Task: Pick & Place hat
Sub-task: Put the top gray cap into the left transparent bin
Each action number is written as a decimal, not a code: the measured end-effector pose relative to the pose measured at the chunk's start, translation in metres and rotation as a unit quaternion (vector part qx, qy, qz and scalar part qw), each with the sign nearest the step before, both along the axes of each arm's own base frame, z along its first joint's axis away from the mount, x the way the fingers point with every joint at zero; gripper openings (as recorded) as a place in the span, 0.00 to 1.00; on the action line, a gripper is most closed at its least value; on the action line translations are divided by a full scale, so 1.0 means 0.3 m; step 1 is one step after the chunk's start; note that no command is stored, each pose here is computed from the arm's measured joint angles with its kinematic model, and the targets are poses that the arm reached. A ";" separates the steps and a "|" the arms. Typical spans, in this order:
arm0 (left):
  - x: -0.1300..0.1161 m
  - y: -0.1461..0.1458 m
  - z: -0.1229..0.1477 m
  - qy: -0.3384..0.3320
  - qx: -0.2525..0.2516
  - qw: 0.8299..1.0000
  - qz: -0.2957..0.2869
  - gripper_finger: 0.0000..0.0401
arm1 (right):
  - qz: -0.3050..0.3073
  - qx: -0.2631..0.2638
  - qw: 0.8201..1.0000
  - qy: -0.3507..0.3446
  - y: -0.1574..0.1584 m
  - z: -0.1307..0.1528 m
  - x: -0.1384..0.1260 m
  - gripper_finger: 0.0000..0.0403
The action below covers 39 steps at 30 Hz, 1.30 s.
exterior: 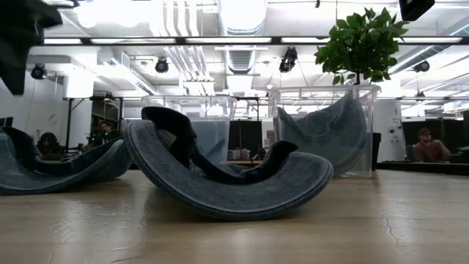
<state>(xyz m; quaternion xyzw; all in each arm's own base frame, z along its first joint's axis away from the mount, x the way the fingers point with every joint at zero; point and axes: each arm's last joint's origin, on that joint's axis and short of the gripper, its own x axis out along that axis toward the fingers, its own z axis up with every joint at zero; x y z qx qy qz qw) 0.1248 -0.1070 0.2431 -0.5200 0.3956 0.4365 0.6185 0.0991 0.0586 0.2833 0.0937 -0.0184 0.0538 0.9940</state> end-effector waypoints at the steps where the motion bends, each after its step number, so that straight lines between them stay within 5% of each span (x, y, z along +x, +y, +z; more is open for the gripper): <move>1: 0.000 0.002 -0.015 0.000 -0.001 1.000 0.006 0.59 | 0.000 0.000 1.000 0.000 0.000 0.000 0.000 0.21; 30: -0.008 0.066 -0.329 -0.047 -0.025 0.995 0.086 0.60 | -0.001 0.004 1.000 -0.003 0.000 0.003 0.000 0.21; 35: -0.017 0.074 -0.351 -0.043 -0.027 0.995 0.087 0.52 | -0.002 0.004 1.000 -0.004 -0.001 0.003 0.000 0.21; 39: -0.019 0.074 -0.353 -0.037 -0.029 0.995 0.086 0.34 | -0.002 0.004 1.000 -0.004 -0.001 0.003 0.000 0.21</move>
